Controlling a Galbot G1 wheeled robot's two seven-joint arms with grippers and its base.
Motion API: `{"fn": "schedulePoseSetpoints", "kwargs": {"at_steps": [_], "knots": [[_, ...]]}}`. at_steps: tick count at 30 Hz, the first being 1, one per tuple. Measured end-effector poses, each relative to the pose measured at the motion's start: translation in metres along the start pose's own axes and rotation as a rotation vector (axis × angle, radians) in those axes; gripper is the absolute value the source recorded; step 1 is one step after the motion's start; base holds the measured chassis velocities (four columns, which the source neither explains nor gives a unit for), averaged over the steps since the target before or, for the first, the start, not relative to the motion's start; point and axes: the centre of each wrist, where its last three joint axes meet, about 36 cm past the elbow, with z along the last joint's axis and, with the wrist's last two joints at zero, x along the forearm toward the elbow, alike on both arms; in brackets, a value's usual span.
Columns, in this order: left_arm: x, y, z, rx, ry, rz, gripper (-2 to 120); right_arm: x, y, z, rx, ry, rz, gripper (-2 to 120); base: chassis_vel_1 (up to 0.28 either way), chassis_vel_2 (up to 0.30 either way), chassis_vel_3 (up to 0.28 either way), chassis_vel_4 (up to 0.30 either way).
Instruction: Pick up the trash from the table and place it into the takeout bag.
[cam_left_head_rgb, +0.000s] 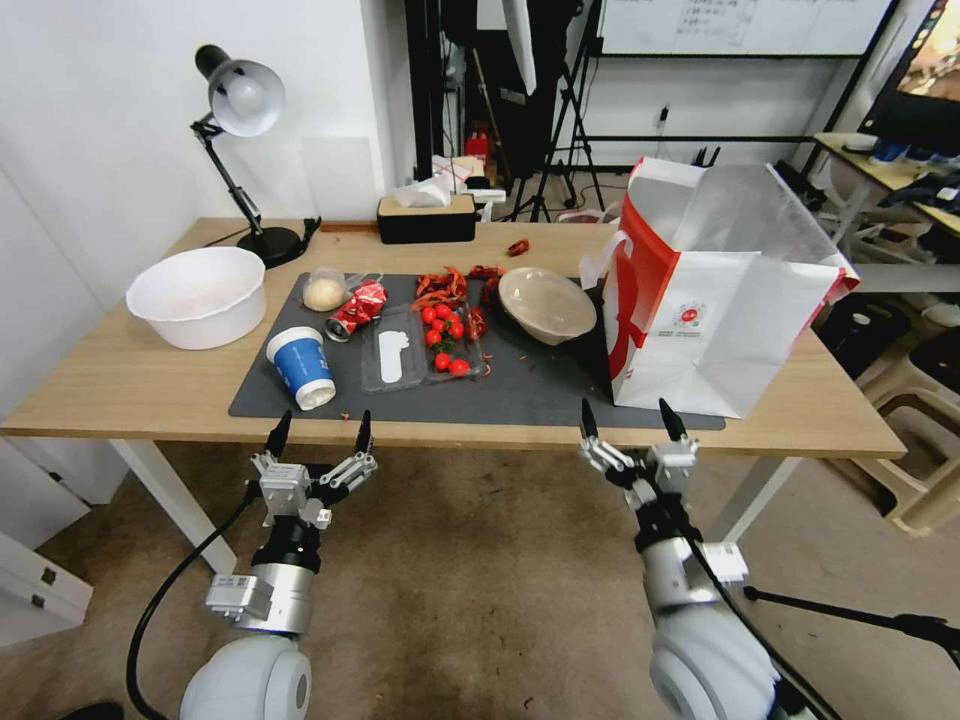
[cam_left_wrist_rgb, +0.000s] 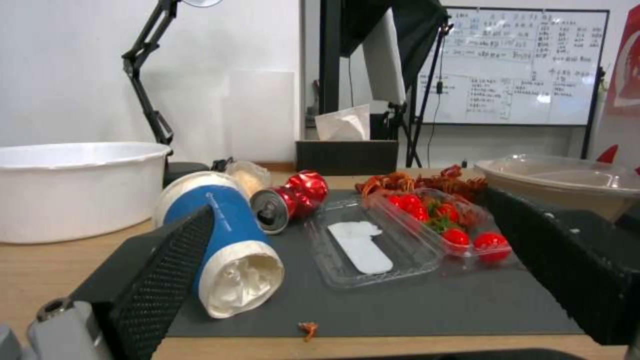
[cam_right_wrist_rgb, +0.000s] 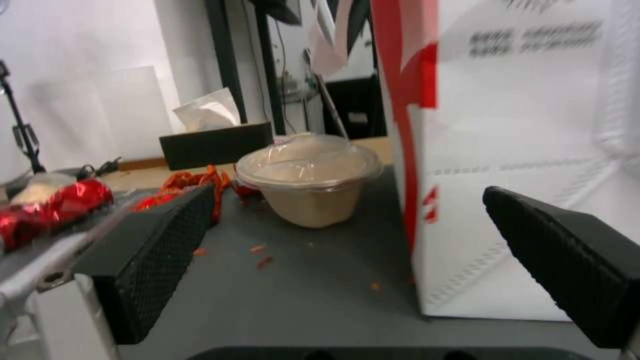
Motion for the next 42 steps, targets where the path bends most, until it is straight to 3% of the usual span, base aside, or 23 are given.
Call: {"fn": "schedulePoseSetpoints", "kwargs": {"at_steps": [15,20,28,37,42], "knots": [[0.002,0.002,0.000,-0.006,0.000,-0.001,100,-0.055,0.018,-0.014,-0.199,0.083,0.035,100,0.000,0.000,0.000,0.000],[0.001,0.000,0.000,0.000,-0.004,-0.005,100,-0.100,0.035,-0.016,-0.379,0.143,0.013,100,0.000,0.000,0.000,0.000],[0.003,0.002,0.001,-0.006,-0.012,-0.010,100,-0.159,0.064,-0.011,-0.539,0.221,0.052,100,0.000,0.000,0.000,0.000],[0.002,0.005,0.003,-0.008,-0.014,-0.010,100,-0.200,0.069,-0.009,-0.587,0.242,0.108,96,0.000,0.000,0.000,0.000],[0.002,0.005,0.005,-0.008,-0.013,-0.010,100,-0.205,0.066,-0.008,-0.597,0.253,0.128,80,0.000,0.000,0.000,0.000]]}}
